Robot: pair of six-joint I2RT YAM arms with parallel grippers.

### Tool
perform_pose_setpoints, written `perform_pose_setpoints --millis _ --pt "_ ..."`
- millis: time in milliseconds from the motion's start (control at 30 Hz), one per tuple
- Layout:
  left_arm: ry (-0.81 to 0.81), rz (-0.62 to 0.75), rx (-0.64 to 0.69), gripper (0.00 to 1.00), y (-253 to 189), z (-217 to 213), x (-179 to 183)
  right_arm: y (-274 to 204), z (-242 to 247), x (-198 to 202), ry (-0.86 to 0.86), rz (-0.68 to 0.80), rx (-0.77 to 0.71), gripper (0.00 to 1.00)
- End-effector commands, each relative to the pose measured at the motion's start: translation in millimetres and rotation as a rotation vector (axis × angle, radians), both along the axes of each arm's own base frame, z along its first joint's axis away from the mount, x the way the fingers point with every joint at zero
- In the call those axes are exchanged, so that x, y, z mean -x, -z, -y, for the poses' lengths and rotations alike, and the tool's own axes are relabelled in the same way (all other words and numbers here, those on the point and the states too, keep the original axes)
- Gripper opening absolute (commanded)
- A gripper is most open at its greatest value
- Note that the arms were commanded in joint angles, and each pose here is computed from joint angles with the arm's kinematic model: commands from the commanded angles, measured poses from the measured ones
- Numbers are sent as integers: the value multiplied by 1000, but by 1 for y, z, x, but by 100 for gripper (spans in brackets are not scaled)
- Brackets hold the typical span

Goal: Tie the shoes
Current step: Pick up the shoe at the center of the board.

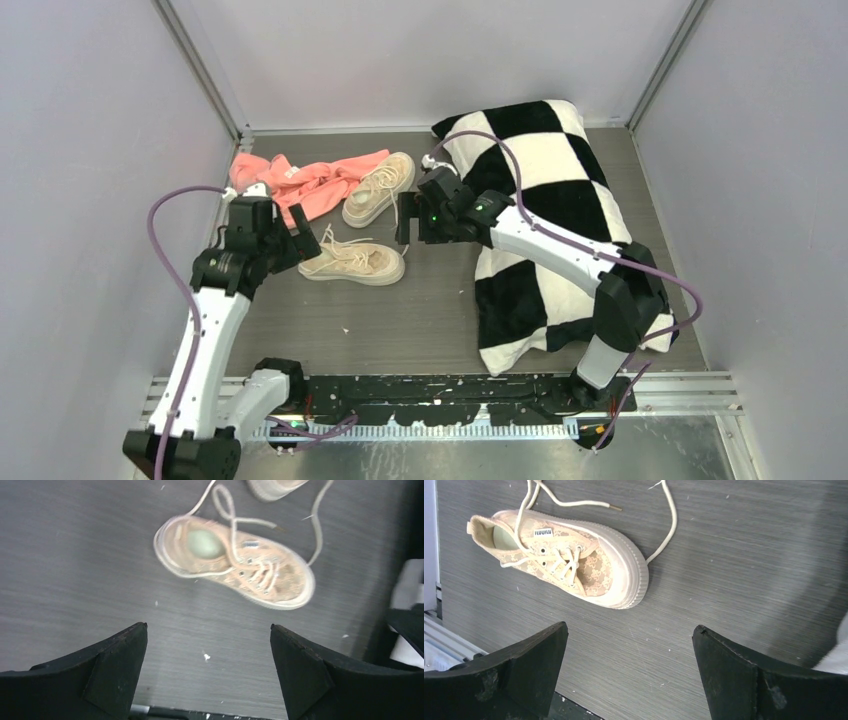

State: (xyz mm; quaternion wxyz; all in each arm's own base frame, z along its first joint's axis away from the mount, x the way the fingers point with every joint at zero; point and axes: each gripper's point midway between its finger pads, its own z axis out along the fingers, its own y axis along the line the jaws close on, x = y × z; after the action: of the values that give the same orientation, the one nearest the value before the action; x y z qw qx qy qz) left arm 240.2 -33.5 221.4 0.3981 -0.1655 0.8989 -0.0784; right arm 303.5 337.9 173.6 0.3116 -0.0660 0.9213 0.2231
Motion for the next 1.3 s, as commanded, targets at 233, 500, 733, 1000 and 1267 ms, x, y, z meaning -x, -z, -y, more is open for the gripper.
perform_pose_setpoints --millis 233,500,733,1000,1267 --pt "-309 -190 109 64 60 -16 -25 -18 -17 4 -41 27 -44 100" --pt "-415 -133 213 49 94 -24 -71 -28 2 17 -34 58 -50 100" --pt "-417 -198 178 49 129 -26 -86 -20 9 24 -13 27 -50 100" --pt "-362 -319 113 0 134 -27 -88 -21 18 21 18 37 -17 100" --pt "149 31 180 1 -10 29 -109 -69 61 4 55 107 -80 100"
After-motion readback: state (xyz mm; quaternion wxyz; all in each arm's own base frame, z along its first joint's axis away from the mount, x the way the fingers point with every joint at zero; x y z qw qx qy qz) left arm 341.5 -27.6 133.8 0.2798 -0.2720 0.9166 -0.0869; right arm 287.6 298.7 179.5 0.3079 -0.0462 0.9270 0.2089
